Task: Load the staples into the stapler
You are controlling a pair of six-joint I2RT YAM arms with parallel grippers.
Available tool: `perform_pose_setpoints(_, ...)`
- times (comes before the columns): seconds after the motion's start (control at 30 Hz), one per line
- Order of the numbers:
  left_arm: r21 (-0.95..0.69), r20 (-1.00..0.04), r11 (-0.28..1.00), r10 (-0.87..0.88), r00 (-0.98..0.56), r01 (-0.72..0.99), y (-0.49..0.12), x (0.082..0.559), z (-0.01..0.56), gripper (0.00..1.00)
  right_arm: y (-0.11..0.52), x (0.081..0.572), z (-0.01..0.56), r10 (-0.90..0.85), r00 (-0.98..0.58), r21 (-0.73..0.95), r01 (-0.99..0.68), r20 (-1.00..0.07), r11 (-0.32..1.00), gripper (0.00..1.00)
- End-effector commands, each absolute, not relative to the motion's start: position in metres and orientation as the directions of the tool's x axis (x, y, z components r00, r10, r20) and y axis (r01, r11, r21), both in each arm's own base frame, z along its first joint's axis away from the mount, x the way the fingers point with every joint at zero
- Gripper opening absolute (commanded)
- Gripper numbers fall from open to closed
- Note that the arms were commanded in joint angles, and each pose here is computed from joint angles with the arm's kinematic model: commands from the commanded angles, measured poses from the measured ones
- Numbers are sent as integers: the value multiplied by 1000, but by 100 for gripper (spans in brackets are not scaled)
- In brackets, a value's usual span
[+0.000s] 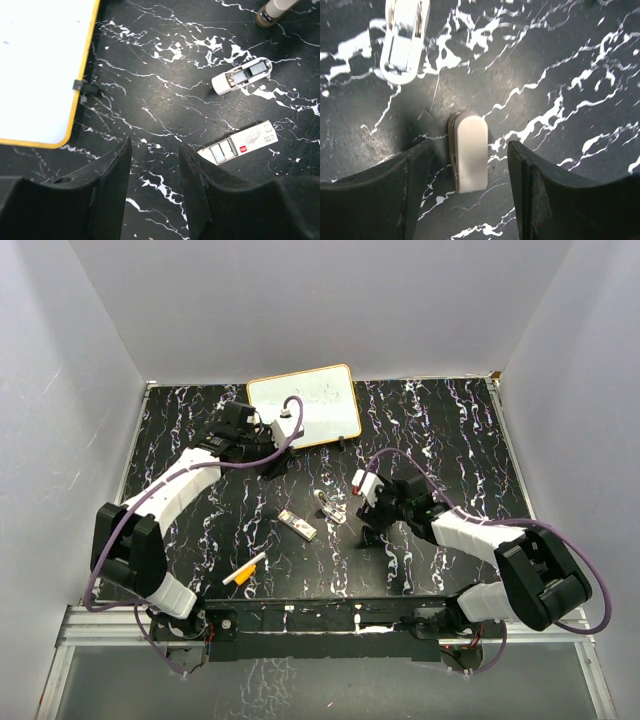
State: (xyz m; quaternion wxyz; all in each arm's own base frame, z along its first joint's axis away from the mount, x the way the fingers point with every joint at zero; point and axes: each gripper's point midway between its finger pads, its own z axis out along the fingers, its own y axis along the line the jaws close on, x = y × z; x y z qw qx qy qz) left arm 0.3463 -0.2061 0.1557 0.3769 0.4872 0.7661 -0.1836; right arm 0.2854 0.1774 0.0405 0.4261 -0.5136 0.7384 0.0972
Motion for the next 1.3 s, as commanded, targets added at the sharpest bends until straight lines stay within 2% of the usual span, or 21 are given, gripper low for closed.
perform_pose_setpoints(0.0, 37, -770, 297, 617, -162, 954, -222, 333, 135, 42, 202, 301, 92, -601, -56, -279, -848, -798, 450, 67)
perform_pose_setpoints(0.23, 18, -804, -1, 594, 15, 1000, -244, 318, 109, 46, 218, 302, 123, -521, -147, -142, -869, -841, 474, 68)
perform_pose_setpoints(0.43, 69, -866, -172, 478, 145, 983, -264, 312, 102, 50, 236, 290, 115, -438, -321, 81, -872, -840, 484, 60)
perform_pose_setpoints(0.63, 84, -877, -278, 435, 204, 957, -277, 316, 91, 55, 234, 299, 116, -406, -371, 115, -839, -835, 532, 56)
perform_pose_setpoints(0.9, 79, -880, -355, 414, 232, 931, -300, 310, 82, 57, 220, 301, 114, -379, -403, 137, -814, -833, 564, 55)
perform_pose_setpoints(1.1, 65, -882, -381, 410, 231, 922, -306, 305, 79, 55, 218, 298, 111, -384, -405, 140, -816, -830, 561, 55)
perform_pose_setpoints(1.27, 45, -878, -405, 421, 230, 913, -305, 299, 78, 46, 218, 297, 108, -389, -412, 147, -818, -824, 556, 54)
